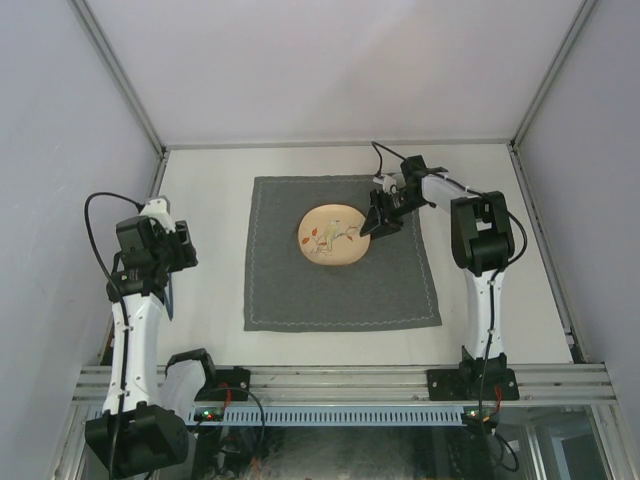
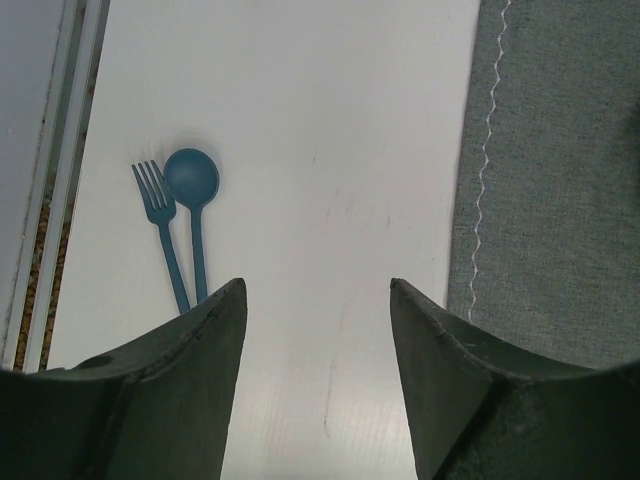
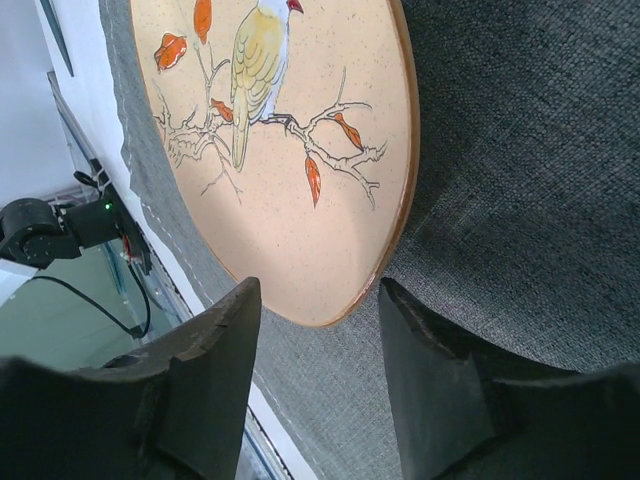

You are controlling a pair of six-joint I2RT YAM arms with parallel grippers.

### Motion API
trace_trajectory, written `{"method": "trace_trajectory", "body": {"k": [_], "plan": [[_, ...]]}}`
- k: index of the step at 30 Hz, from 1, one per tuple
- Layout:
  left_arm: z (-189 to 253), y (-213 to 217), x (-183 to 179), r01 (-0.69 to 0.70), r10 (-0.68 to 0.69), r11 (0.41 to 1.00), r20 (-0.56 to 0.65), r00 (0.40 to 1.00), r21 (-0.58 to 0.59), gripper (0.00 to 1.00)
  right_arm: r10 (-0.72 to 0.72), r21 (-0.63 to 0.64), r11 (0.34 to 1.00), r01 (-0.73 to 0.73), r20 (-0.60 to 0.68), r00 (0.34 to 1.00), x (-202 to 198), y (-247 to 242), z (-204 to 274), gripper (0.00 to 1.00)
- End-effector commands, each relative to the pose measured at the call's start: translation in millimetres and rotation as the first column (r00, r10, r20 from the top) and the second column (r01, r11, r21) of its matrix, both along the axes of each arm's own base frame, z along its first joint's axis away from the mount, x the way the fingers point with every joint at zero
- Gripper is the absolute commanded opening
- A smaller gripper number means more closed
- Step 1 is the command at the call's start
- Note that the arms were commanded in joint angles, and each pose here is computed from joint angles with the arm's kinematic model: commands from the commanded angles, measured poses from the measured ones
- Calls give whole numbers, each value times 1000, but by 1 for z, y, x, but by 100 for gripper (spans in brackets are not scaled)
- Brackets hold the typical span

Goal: Set the dinner table for one person
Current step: Pick up the plate from the napkin.

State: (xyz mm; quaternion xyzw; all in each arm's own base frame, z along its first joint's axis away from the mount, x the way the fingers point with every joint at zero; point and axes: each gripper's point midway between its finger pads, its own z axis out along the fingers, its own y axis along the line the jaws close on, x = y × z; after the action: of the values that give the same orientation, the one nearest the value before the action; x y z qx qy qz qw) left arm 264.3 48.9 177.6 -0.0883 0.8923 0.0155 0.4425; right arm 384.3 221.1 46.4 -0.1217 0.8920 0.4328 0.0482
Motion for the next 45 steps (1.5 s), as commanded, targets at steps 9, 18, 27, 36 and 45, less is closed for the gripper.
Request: {"method": "trace_trajectory", "body": {"k": [9,18,27,36,45], "plan": [[-1,1,1,-12,12,1000,29,1000,-1,64,36,7,999,-36,24,999,2,16,-3,46],[-4,0,2,-11,12,1000,24,1000,-9,64,42,6,999,-42,19,999,0,18,-7,33],[-7,0,1,-12,12,1000,22,1000,-9,64,51,5,999,-51,5,999,-1,18,-11,0],[-12,1,2,-12,12,1000,12,1000,-5,64,39,36,999,-38,-14,999,1,13,-4,0],[-14,2,3,-9,9,1000,4,1000,-4,64,0,131,991,5,-40,999,5,4,22,0]]}}
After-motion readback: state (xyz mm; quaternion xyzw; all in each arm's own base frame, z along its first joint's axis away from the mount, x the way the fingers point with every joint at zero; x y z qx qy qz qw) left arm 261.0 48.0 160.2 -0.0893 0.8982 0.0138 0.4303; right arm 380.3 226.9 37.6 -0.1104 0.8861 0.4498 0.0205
